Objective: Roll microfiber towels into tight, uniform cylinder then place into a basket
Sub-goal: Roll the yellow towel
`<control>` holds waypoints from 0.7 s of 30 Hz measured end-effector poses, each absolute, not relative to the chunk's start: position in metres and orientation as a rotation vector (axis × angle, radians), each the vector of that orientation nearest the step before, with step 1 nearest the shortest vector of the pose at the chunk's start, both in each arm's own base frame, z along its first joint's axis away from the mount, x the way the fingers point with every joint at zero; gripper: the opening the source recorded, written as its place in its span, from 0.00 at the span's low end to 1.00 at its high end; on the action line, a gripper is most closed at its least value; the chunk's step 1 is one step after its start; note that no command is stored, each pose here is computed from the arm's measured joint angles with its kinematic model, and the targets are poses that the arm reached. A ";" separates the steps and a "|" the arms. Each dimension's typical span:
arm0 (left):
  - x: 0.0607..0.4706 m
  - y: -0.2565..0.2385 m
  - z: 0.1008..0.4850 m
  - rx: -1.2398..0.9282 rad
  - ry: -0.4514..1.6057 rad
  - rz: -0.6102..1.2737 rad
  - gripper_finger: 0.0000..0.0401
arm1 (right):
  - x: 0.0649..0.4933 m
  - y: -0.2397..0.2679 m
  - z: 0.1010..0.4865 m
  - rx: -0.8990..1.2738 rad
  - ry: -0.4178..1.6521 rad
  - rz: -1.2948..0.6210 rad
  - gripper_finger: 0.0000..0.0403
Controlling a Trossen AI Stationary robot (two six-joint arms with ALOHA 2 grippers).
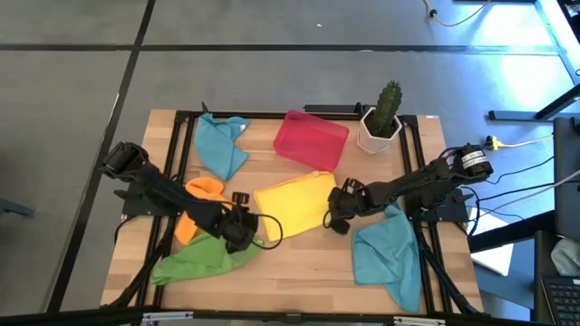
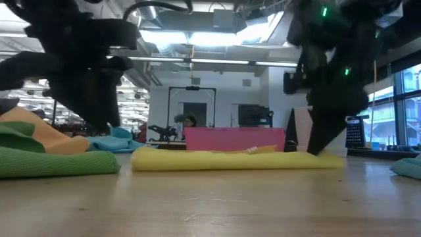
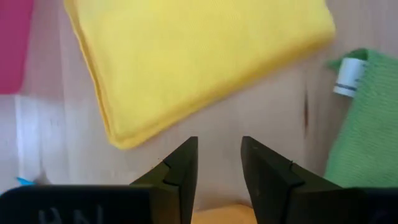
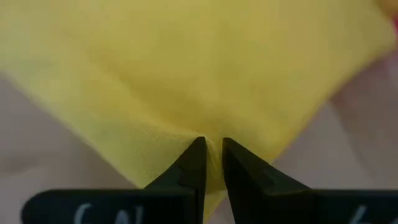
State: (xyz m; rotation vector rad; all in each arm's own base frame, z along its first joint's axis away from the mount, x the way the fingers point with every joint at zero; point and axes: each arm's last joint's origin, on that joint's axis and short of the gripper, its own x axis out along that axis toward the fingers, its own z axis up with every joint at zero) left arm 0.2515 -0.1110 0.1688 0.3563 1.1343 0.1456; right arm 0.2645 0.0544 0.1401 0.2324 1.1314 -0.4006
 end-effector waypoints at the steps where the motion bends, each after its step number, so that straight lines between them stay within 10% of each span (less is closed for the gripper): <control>1: 0.253 -0.109 0.169 0.363 1.135 0.145 0.28 | 0.267 0.059 0.145 0.231 1.120 -0.379 0.14; 21: 0.251 -0.057 0.142 0.963 1.264 -0.050 0.28 | 0.279 0.083 0.166 0.093 1.022 -0.295 0.14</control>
